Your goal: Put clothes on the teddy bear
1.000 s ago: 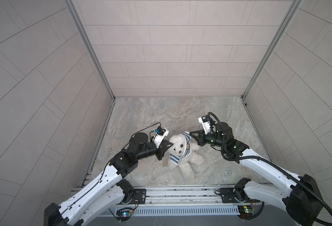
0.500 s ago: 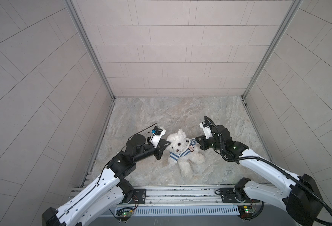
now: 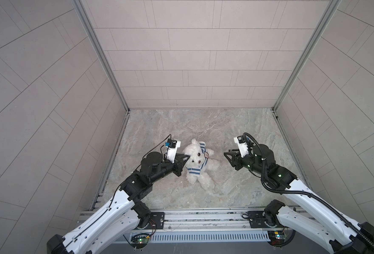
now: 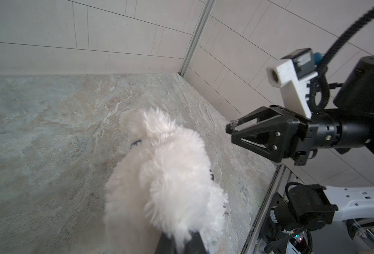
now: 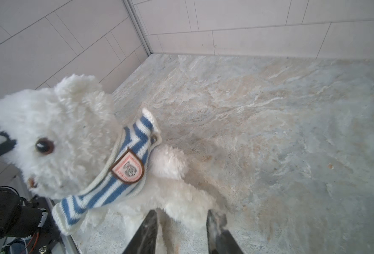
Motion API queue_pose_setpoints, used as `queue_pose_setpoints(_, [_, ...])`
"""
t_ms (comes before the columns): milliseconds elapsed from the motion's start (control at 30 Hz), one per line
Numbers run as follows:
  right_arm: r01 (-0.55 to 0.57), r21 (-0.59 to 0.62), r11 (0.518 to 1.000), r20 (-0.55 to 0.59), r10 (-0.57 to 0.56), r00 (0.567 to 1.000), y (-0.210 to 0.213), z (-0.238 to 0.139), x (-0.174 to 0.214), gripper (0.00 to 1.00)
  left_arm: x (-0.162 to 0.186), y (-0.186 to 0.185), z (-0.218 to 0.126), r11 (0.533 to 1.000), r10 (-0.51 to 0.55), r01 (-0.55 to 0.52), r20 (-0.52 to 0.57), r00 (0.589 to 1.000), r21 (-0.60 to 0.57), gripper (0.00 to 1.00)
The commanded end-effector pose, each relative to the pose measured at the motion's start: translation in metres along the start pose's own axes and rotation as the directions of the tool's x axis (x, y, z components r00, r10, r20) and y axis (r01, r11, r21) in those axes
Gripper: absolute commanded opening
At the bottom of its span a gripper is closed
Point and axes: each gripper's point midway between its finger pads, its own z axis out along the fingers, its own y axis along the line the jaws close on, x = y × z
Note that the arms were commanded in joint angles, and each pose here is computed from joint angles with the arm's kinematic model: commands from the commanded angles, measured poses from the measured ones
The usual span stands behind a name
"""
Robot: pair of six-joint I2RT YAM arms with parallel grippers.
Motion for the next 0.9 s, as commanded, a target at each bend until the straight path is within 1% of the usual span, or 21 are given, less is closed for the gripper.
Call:
queue_pose_setpoints(0, [0.001,-0.017,1.000,-0.016,-0.001,1.000,0.005,-0.005,0.015,0.46,-0.014,0.003,0.003,0.993,-0.119,0.120,0.058,0.991,-0.013,0.00])
queue_pose_setpoints(33, [-0.008,-0.046,0.999,-0.015,0.008,1.000,0.011,-0.005,0.023,0.49,-0.011,0.009,0.005,0.988,-0.147,0.150,0.047,0.988,-0.048,0.00])
queue_pose_setpoints(100, [-0.022,-0.112,0.994,0.003,0.022,1.000,0.027,-0.003,0.029,0.57,-0.003,0.023,0.008,0.972,-0.196,0.196,0.014,0.981,-0.130,0.00])
queue_pose_setpoints(167, [-0.022,-0.158,0.987,-0.002,0.022,1.000,0.044,0.003,0.038,0.60,0.003,0.030,0.012,0.956,-0.240,0.236,0.000,0.971,-0.174,0.00])
queue_pose_setpoints(233, [-0.016,-0.182,0.983,-0.007,0.015,1.000,0.058,0.011,0.045,0.62,0.002,0.032,0.015,0.944,-0.280,0.279,0.018,0.960,-0.176,0.00])
queue_pose_setpoints(367, [-0.026,-0.251,0.968,0.000,0.027,1.000,0.086,0.031,0.048,0.62,0.003,0.036,0.019,0.919,-0.353,0.357,0.055,0.934,-0.169,0.00])
queue_pose_setpoints(467, [-0.009,-0.266,0.964,-0.033,0.001,0.999,0.100,0.048,0.053,0.62,0.007,0.039,0.022,0.904,-0.387,0.392,0.065,0.920,-0.171,0.00])
queue_pose_setpoints(533, [-0.009,-0.263,0.965,-0.055,-0.005,0.998,0.104,0.058,0.056,0.61,0.009,0.039,0.023,0.899,-0.397,0.403,0.068,0.915,-0.172,0.00])
queue_pose_setpoints(767, [-0.010,-0.274,0.962,-0.050,-0.004,0.999,0.112,0.077,0.052,0.57,0.012,0.039,0.025,0.890,-0.421,0.427,0.074,0.904,-0.161,0.00])
queue_pose_setpoints(800, [-0.010,-0.273,0.962,-0.053,-0.005,0.999,0.113,0.079,0.052,0.54,0.012,0.039,0.025,0.889,-0.422,0.429,0.074,0.904,-0.162,0.00])
queue_pose_setpoints(867, [-0.012,-0.272,0.962,-0.063,-0.005,0.998,0.114,0.083,0.053,0.43,0.009,0.038,0.024,0.889,-0.424,0.432,0.082,0.902,-0.153,0.00])
